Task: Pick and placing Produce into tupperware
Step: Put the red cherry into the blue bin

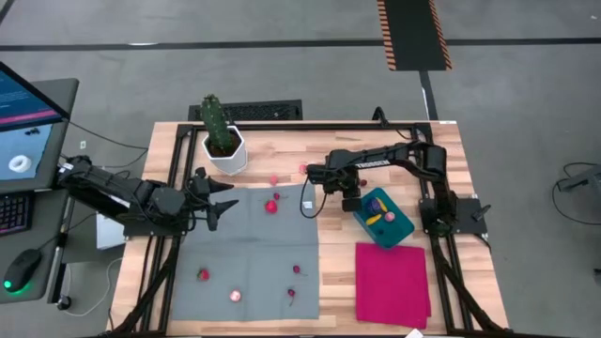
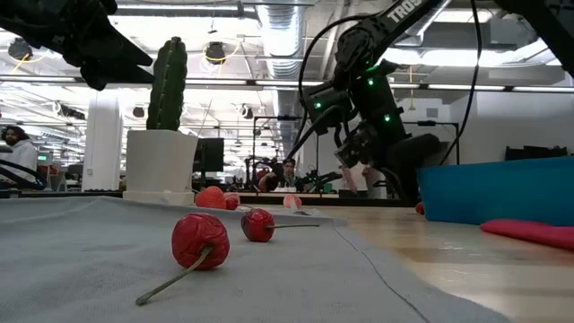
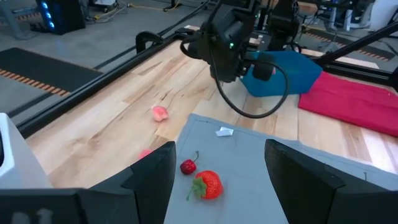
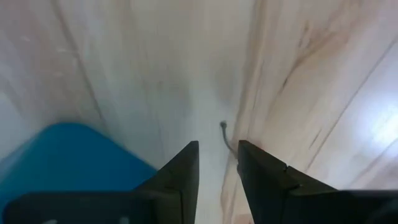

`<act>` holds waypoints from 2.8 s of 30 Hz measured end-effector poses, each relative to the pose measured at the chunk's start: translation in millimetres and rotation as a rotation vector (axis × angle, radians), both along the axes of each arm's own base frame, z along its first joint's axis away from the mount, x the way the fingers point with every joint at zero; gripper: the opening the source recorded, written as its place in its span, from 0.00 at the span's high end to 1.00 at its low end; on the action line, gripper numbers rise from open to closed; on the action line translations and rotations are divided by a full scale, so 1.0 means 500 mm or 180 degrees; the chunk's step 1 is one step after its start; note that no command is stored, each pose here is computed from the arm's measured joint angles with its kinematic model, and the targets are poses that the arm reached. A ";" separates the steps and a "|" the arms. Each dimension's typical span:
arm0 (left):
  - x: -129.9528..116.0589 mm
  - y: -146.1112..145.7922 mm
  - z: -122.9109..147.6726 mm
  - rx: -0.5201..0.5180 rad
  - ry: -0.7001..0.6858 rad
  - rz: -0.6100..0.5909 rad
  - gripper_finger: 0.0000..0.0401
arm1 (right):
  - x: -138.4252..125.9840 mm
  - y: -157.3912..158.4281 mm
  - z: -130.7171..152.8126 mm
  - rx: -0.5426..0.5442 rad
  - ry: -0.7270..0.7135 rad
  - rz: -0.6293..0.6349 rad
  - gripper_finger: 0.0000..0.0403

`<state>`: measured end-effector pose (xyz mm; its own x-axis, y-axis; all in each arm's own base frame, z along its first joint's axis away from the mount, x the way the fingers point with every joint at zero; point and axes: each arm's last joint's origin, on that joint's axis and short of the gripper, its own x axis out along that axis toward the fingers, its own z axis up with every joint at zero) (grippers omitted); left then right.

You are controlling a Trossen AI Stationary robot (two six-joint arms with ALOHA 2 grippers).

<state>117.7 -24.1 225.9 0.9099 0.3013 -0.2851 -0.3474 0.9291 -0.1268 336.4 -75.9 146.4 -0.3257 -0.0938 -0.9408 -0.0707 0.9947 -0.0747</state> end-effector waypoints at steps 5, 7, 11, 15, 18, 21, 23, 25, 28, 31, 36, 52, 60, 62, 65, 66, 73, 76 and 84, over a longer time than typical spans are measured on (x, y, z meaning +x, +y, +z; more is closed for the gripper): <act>0.000 0.000 0.000 0.0000 0.0000 0.0000 0.41 | -0.003 -0.009 0.000 0.0058 0.0005 -0.0086 0.67; 0.000 0.000 0.000 -0.0001 -0.0001 0.0000 0.41 | -0.003 -0.009 0.000 0.0108 -0.0006 -0.0111 0.67; 0.000 0.000 0.000 0.0002 -0.0001 0.0004 0.41 | -0.003 -0.008 0.000 0.0159 -0.0020 -0.0150 0.67; 0.000 0.000 0.000 0.0014 0.0001 0.0008 0.41 | -0.004 -0.012 0.000 0.0162 -0.0026 -0.0172 0.67; 0.000 0.000 0.000 0.0013 0.0000 0.0010 0.41 | -0.006 -0.022 0.000 0.0159 -0.0034 -0.0227 0.67; 0.000 0.000 0.000 0.0010 0.0000 0.0003 0.41 | -0.008 -0.032 0.000 0.0208 -0.0059 -0.0322 0.67; 0.000 0.000 0.000 0.0007 0.0000 0.0000 0.41 | -0.009 -0.034 0.000 0.0211 -0.0065 -0.0337 0.67; 0.000 0.000 0.000 0.0007 -0.0001 0.0000 0.41 | -0.009 -0.036 0.000 0.0215 -0.0069 -0.0368 0.67; 0.000 0.000 0.000 0.0005 0.0000 -0.0001 0.41 | -0.008 -0.040 -0.008 0.0280 -0.0035 -0.0408 0.67; -0.001 0.000 -0.002 -0.0006 0.0027 0.0007 0.41 | -0.012 -0.040 -0.026 0.0308 0.0145 -0.0418 0.67; -0.001 0.000 -0.002 -0.0011 0.0037 0.0009 0.41 | -0.007 -0.039 -0.042 0.0308 0.0219 -0.0376 0.67; 0.007 -0.003 -0.009 0.0025 0.0135 0.0012 0.41 | -0.001 -0.040 -0.039 0.0156 0.0273 -0.0202 0.97; 0.010 -0.003 -0.011 0.0032 0.0156 0.0015 0.41 | 0.045 -0.070 0.023 0.0029 -0.0143 -0.0319 0.97; 0.010 -0.003 -0.011 0.0031 0.0155 0.0015 0.41 | 0.057 -0.076 0.045 0.0001 -0.0248 -0.0342 0.97; 0.010 -0.003 -0.011 0.0031 0.0155 0.0015 0.41 | 0.073 -0.088 0.079 -0.0019 -0.0434 -0.0446 0.97; 0.010 -0.003 -0.011 0.0029 0.0153 0.0017 0.41 | 0.077 -0.090 0.090 -0.0008 -0.0493 -0.0496 0.97; 0.010 -0.003 -0.010 -0.0005 0.0136 0.0029 0.41 | 0.104 -0.079 0.185 0.0335 -0.1254 -0.0779 0.97; 0.012 -0.006 -0.006 0.0026 0.0096 -0.0109 0.41 | 0.109 -0.061 0.239 0.0552 -0.1819 -0.0788 0.97; 0.015 -0.024 0.056 0.0083 -0.0419 -0.1159 0.41 | 0.061 -0.018 0.419 0.0689 -0.3146 -0.0525 0.97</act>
<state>125.1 -35.9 253.7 0.9869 -0.0427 -0.1553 0.0236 0.9921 -0.1230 366.8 -84.9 356.1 0.6110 0.0857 -0.7870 0.0639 0.9855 0.1569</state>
